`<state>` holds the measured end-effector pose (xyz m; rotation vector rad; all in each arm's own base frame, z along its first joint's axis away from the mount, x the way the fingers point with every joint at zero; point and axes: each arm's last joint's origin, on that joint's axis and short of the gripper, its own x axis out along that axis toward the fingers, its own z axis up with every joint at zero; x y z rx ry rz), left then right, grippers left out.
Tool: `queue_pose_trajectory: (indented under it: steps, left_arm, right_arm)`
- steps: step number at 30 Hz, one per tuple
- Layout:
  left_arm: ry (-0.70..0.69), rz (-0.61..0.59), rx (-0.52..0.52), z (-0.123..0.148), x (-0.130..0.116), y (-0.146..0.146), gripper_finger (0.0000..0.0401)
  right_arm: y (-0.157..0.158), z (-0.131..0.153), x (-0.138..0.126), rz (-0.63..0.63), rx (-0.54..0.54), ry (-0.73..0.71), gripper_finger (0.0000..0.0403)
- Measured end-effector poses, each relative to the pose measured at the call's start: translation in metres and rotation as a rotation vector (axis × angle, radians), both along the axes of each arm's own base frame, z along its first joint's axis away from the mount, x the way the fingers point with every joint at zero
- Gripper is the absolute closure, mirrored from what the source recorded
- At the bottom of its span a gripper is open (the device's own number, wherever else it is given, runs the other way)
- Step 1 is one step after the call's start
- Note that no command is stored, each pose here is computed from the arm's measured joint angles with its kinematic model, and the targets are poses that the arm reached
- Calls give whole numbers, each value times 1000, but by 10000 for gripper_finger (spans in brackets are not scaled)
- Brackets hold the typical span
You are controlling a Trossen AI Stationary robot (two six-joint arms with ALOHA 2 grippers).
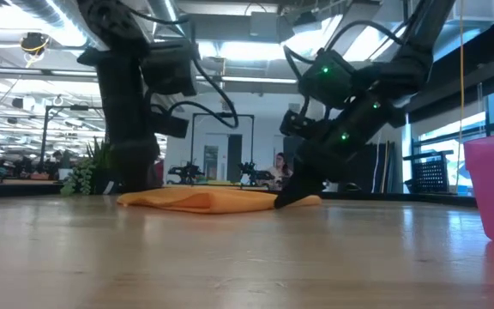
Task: Roll microfiber towels into tight, uniform cylinder then place into a basket
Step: Fold the orange microfiber cloth
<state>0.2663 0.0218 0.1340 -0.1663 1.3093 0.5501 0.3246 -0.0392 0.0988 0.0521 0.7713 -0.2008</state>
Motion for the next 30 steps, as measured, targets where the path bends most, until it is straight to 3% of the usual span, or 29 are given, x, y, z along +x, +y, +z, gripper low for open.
queue_pose_trajectory:
  steps: [8,13,19,24,30]
  left_arm:
    - [-119,-94,-141,1,11,-33,305]
    - [-225,-171,-174,2,20,-52,305]
    - [-231,-161,-101,11,13,-61,305]
    - [-261,-129,-38,33,0,-66,305]
    - [-355,-139,22,58,-12,-76,305]
  right_arm:
    - [-14,0,-2,-4,-34,7,234]
    - [-16,0,-2,56,-104,18,234]
    - [-12,25,-5,140,-228,-6,234]
    - [11,50,-11,296,-290,-14,234]
    - [54,48,-12,534,-261,-20,234]
